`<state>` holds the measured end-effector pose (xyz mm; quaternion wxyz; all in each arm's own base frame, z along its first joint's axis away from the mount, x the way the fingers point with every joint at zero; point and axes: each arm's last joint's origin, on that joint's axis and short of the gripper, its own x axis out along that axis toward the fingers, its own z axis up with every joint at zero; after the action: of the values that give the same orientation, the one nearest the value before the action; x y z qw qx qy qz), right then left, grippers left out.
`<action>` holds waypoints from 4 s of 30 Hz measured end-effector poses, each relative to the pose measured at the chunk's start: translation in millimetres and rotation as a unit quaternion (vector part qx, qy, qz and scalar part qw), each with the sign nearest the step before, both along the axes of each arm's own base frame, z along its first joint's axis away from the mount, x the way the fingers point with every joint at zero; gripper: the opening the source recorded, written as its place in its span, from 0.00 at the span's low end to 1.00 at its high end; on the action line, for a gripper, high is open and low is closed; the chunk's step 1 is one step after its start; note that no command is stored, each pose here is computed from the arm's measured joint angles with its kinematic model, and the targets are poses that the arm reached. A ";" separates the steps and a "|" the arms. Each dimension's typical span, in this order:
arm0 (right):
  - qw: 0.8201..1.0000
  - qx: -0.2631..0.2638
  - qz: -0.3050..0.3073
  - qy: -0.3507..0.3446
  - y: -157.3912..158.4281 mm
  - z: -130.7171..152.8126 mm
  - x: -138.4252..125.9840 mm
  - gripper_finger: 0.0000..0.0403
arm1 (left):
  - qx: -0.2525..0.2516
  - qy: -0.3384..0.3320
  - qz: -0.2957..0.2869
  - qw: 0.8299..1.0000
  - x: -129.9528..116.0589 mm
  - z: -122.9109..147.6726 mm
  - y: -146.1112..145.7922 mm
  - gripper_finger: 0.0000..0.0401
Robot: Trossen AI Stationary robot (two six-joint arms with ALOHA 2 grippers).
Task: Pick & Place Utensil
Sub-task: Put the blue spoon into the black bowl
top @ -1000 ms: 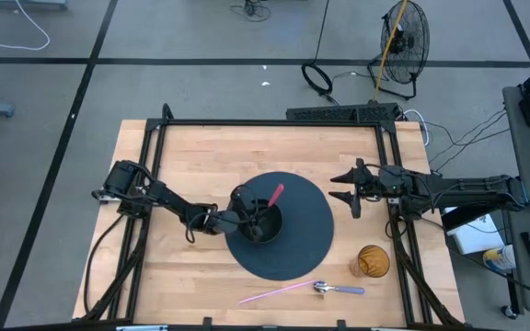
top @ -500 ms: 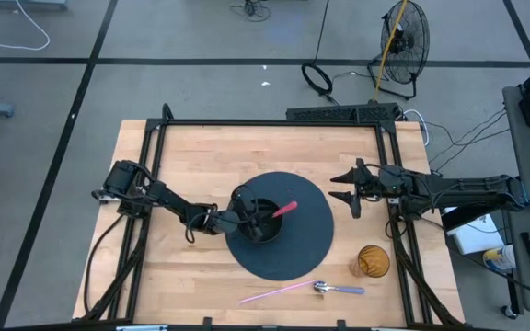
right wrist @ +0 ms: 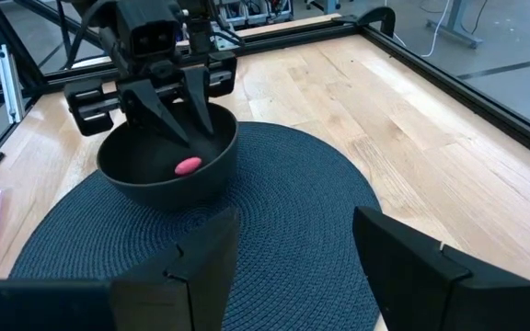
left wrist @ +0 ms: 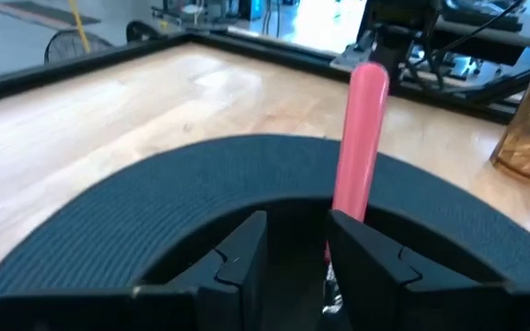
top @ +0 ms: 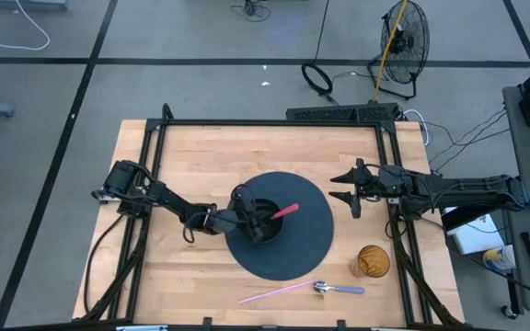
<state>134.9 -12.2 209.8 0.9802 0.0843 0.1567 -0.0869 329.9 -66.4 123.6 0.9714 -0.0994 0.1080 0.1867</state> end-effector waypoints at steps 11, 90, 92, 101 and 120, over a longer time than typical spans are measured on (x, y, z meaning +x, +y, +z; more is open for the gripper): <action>1.000 -0.001 0.000 0.000 0.0 0.0 0.0 0.52 | 0.032 -0.026 -0.016 0.999 1.8 8.0 -1.7 0.30; 0.972 0.002 0.208 0.112 176.0 99.2 3.9 0.37 | 0.165 -0.077 -0.137 0.974 -94.9 77.3 -10.0 0.30; 0.970 -0.011 0.222 0.102 182.9 97.5 10.6 0.36 | 0.165 -0.077 -0.139 0.973 -95.3 77.3 -11.3 0.30; 0.955 0.019 0.252 0.153 196.1 68.3 56.2 0.35 | 0.164 -0.080 -0.139 0.973 -95.4 77.8 -11.5 0.30; 0.908 0.118 0.250 0.315 190.2 35.1 119.4 0.43 | 0.163 -0.080 -0.140 0.973 -95.3 77.8 -11.5 0.30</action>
<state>254.3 177.9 244.9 0.8524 0.1258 0.4822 0.1583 234.6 -77.9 201.4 0.9965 0.0622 0.0105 0.0555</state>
